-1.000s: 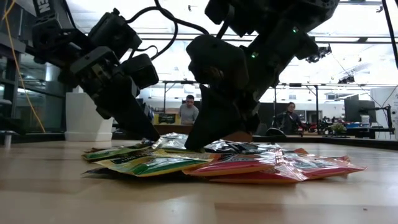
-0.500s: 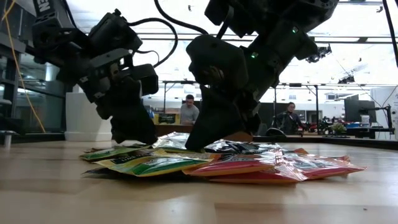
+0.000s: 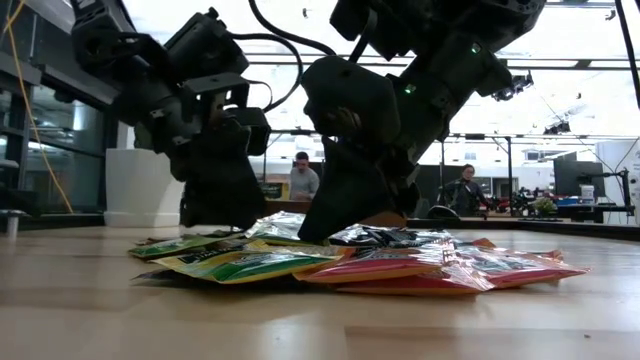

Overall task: Pick & Place Tea
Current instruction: Put the yellow tea bag into the left section of the wooden organizer

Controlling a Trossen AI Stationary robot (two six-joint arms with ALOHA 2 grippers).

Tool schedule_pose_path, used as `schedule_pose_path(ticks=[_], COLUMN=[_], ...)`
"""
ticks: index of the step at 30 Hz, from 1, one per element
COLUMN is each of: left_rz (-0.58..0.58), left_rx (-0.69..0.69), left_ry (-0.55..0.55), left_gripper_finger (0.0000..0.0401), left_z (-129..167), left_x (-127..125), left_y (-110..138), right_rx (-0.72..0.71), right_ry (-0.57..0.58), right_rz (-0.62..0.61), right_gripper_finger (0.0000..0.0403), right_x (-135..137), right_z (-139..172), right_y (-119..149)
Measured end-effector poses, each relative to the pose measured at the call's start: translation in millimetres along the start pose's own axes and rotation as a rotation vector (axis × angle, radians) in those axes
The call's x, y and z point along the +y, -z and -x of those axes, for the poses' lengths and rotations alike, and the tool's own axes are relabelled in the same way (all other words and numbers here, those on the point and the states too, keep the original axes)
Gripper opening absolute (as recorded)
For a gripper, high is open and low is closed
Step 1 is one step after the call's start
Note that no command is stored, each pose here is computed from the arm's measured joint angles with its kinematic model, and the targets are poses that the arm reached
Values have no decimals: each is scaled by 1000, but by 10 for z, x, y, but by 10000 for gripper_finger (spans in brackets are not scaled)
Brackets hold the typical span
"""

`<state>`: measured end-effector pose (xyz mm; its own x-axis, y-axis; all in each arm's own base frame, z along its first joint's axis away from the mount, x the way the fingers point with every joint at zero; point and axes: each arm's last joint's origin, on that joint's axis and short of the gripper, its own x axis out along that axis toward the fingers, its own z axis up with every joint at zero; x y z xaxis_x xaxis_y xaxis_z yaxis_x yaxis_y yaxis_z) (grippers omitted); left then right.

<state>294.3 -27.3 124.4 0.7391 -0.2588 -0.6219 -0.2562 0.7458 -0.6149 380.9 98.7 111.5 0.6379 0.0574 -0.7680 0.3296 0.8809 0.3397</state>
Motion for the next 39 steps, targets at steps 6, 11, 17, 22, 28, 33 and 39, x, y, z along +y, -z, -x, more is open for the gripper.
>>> schedule_pose_path(ticks=[6,11,17,22,28,33,39], left_rz=[7,9,11,31,26,25,-20], left_rx=[-14,-6,16,36,29,28,36], left_ry=[10,5,17,41,68,65,65], left_gripper_finger=[144,144,144,144,143,107,12], left_z=[-6,-9,-12,-86,-136,-138,-140], left_x=[-44,-49,-48,-18,-9,-5,3], left_y=[-51,-57,-45,-23,-23,-22,-12], right_rx=[-1,-4,-20,-41,-42,-42,-42], right_ry=[1,4,-1,-16,-14,-13,-15], right_rz=[0,4,-3,-12,-10,-7,-7], right_gripper_finger=[0,0,0,0,0,0,0], right_x=[0,-1,-14,-26,-33,-35,-34], right_z=[0,-1,-7,-14,-15,-15,-15], right_y=[-1,1,-27,-65,-71,-72,-73])
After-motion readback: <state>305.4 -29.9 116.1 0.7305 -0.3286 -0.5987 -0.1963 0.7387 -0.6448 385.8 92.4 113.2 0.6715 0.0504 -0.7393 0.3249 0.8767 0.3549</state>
